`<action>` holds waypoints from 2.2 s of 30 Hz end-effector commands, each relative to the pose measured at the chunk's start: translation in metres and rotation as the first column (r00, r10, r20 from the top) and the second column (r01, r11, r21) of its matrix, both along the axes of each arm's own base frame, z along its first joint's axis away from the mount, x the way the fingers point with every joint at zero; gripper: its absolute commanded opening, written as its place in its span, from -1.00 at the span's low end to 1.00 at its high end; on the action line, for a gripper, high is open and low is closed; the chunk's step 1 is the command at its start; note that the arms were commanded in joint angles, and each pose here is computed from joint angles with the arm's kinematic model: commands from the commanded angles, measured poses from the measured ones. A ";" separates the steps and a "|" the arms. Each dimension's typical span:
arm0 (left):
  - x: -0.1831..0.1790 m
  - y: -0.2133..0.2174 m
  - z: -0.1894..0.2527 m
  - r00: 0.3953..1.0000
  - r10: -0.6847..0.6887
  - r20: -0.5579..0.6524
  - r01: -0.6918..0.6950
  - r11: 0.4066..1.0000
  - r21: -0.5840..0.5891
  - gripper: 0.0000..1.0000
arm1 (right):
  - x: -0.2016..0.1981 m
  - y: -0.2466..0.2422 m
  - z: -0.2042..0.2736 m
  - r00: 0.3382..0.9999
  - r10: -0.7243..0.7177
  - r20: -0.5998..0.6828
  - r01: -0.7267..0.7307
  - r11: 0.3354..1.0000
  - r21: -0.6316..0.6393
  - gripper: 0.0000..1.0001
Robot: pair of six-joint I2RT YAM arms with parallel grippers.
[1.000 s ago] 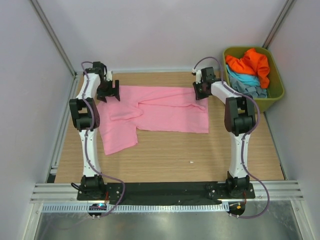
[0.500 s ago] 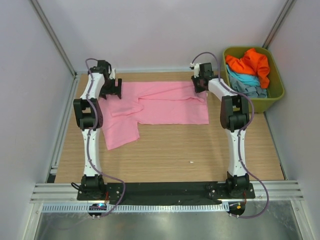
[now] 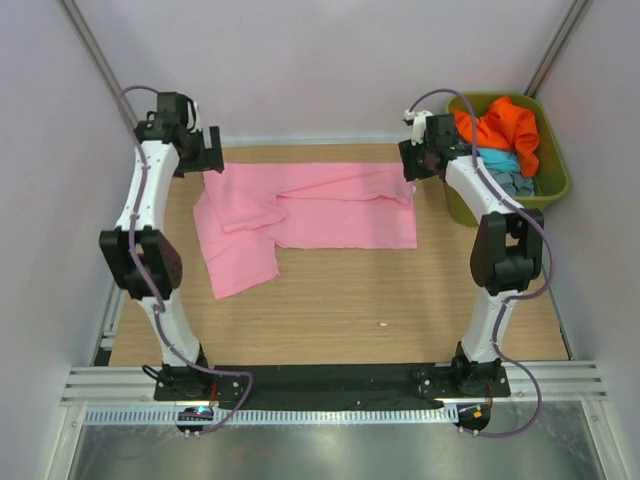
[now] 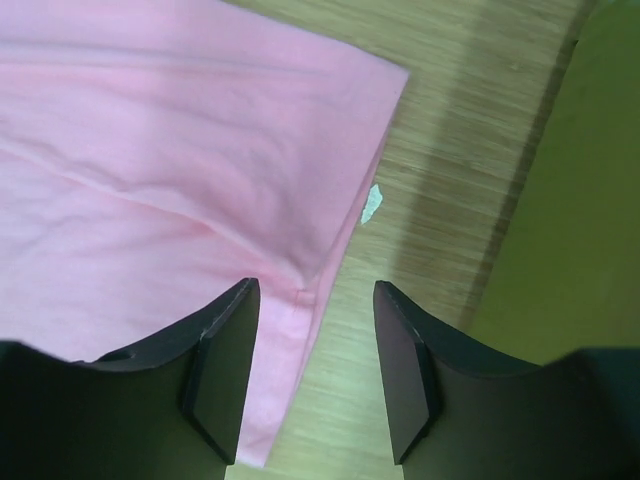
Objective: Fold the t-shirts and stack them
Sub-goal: Fold the tshirt
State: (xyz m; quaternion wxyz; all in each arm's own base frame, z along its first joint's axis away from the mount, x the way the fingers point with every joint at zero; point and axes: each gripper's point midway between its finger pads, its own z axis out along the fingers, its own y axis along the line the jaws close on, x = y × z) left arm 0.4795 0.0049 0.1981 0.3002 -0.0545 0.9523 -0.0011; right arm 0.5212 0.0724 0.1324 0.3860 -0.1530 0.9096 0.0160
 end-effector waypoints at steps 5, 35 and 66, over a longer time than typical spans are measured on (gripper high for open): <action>-0.100 -0.034 -0.040 0.961 0.058 -0.271 -0.150 0.932 -0.331 0.83 | -0.086 0.005 -0.006 0.953 -0.024 -0.303 0.090 0.974 0.208 0.03; -0.208 0.001 -0.122 0.795 0.256 -0.551 -0.502 0.787 -0.359 0.71 | -0.158 -0.007 -0.081 0.817 -0.157 -0.554 0.354 0.896 0.267 -0.11; -0.214 0.000 -0.150 0.748 0.232 -0.623 -0.521 0.785 -0.334 0.75 | -0.142 -0.004 -0.101 0.826 -0.126 -0.550 0.325 0.903 0.281 -0.97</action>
